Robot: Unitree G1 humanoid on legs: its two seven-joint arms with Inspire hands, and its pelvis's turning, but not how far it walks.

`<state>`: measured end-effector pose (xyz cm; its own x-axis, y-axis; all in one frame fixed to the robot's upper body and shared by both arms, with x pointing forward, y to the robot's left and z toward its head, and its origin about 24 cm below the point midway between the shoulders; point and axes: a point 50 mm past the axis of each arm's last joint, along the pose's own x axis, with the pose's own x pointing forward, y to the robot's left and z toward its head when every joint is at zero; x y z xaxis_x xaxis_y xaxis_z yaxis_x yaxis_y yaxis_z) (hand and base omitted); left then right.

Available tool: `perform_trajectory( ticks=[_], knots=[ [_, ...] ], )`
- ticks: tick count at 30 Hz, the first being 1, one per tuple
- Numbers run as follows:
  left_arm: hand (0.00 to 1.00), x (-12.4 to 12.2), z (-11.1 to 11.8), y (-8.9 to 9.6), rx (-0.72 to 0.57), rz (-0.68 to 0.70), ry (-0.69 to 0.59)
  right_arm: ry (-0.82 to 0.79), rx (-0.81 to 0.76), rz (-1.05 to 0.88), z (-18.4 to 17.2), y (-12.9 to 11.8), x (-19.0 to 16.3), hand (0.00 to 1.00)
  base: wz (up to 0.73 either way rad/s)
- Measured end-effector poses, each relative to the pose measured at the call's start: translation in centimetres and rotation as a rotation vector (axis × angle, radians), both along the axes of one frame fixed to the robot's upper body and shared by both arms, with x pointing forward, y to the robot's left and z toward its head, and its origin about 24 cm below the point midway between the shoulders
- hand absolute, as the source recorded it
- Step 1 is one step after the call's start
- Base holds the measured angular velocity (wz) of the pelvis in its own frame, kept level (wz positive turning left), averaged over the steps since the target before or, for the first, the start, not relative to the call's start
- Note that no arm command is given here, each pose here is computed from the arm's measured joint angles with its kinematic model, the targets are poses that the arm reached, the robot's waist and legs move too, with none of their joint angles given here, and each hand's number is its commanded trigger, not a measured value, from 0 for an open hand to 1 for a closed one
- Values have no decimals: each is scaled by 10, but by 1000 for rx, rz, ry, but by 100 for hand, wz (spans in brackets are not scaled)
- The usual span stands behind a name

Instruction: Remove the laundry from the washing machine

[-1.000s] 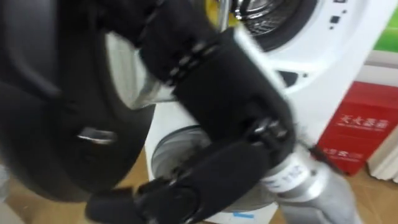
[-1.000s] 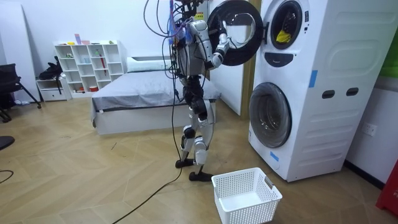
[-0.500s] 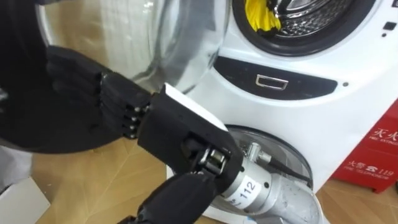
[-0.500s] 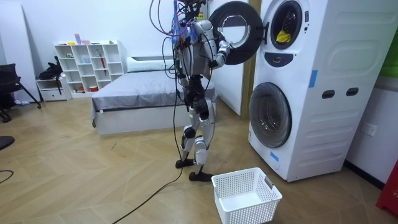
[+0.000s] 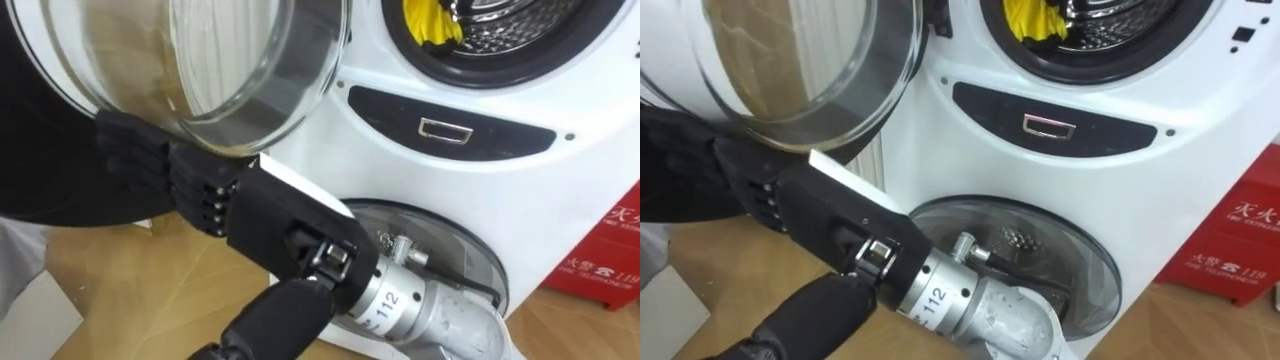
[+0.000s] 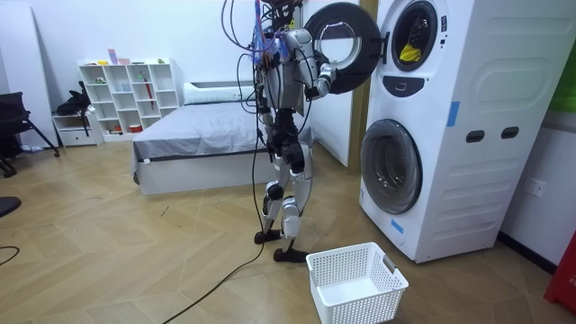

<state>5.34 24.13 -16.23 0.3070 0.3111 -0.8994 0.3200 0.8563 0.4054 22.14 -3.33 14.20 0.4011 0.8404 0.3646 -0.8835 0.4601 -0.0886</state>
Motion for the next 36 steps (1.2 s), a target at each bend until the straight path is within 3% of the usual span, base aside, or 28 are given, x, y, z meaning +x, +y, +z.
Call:
perform_trajectory(
  ticks=[8,14,22,31,36],
  knots=[
    [0,-4,-1,0,19,8,13,124,-59,-114,-27,-18,5,0,3],
    [0,-7,-1,-1,15,22,15,167,-40,-251,-35,-44,7,0,-4],
    [0,-15,-1,1,17,38,28,168,-185,-482,-52,-86,9,0,-5],
    [0,-24,-2,2,16,69,44,127,-169,-699,-40,-118,16,0,-4],
    [0,-32,-2,3,16,86,59,99,-132,-747,-31,-124,17,0,0]
  ],
)
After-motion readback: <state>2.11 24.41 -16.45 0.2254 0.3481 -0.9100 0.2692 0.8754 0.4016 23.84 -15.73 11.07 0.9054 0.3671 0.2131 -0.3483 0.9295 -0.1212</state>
